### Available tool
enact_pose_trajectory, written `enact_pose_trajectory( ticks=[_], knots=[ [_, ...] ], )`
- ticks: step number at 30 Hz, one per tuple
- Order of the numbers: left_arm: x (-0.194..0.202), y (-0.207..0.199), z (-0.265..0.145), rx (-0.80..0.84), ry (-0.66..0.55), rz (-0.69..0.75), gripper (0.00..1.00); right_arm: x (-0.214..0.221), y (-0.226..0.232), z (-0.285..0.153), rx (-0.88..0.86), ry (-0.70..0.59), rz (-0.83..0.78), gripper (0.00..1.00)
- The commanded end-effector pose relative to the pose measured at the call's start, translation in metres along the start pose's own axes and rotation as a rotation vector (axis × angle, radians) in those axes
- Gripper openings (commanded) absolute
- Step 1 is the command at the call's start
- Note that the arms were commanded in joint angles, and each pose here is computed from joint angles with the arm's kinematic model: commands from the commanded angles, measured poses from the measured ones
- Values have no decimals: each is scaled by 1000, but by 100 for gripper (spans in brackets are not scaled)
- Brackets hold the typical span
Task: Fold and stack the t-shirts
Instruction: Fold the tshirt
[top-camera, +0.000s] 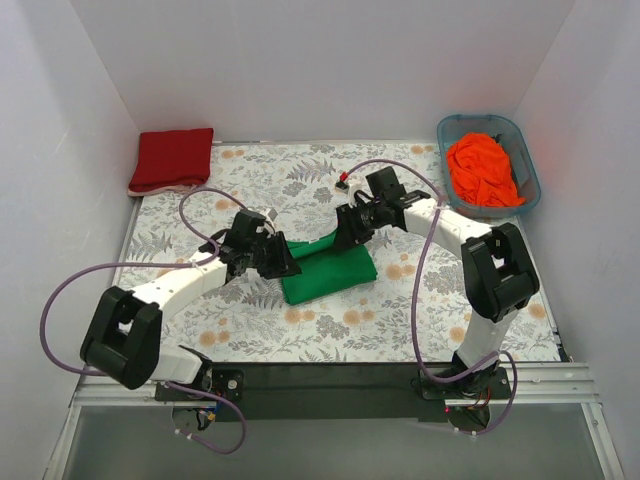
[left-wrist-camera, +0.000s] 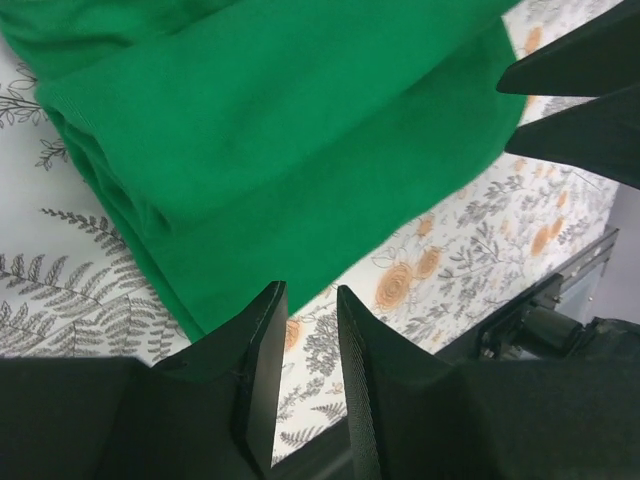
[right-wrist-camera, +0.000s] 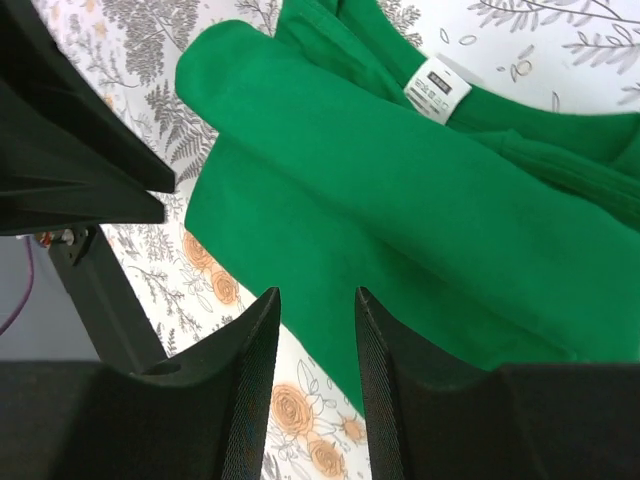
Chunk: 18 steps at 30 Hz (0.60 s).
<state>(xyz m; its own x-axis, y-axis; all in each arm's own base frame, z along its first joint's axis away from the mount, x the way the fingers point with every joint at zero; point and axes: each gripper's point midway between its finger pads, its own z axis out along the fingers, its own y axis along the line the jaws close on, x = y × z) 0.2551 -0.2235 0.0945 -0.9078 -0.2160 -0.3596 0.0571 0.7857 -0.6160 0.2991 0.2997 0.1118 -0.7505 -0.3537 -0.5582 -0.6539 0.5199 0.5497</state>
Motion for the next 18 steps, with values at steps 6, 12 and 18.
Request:
enact_pose_trajectory(
  ticks=[6,12,18],
  knots=[
    [-60,4,30,-67,-156,7,25,-32,-41,1,-52,-134,57,42],
    [-101,6,47,-106,-224,-17,32,-62,-77,-13,28,-251,151,42],
    [-113,-5,53,-69,-208,-28,42,-82,-60,-27,-19,-318,136,42]
  ],
)
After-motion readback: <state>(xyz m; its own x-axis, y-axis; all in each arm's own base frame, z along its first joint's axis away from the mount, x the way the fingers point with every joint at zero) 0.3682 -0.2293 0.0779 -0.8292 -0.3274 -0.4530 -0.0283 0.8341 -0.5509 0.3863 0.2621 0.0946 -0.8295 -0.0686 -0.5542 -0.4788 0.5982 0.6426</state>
